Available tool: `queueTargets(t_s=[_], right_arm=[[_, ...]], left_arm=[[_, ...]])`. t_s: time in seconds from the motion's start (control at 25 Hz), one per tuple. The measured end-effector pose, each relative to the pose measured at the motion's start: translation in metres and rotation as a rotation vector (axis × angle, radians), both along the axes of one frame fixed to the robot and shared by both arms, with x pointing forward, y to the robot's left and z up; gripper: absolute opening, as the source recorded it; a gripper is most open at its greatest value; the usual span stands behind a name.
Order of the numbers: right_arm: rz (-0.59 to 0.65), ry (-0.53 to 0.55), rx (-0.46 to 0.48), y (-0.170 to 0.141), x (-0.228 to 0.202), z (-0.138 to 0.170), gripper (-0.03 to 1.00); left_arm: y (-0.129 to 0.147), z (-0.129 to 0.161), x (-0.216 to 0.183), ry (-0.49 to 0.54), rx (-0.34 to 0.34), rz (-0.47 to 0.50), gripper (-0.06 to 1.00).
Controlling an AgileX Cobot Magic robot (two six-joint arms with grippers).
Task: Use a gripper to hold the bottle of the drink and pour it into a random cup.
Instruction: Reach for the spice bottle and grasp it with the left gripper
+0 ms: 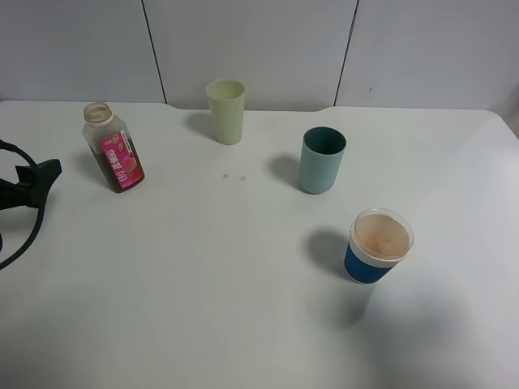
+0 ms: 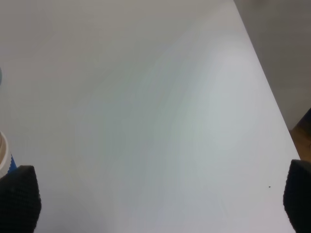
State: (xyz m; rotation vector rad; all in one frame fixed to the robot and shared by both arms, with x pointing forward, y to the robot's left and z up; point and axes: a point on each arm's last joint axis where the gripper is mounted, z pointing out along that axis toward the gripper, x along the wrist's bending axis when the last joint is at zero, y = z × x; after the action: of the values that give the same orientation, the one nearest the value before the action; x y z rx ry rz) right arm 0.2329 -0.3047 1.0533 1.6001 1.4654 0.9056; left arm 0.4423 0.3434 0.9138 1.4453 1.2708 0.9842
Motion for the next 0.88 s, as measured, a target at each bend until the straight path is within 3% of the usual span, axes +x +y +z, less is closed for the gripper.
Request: queueTargets(t_s=[0.4, 0.88], right_arm=[[0.000, 0.000, 0.000, 0.000, 0.000, 0.000, 1.00], [0.000, 0.000, 0.000, 0.000, 0.000, 0.000, 1.00]], left_arm=[[-0.003, -0.034, -0.003, 0.136, -0.067, -0.130, 0.89], [0.004, -0.034, 0.013, 0.100, -0.052, -0.154, 0.89]])
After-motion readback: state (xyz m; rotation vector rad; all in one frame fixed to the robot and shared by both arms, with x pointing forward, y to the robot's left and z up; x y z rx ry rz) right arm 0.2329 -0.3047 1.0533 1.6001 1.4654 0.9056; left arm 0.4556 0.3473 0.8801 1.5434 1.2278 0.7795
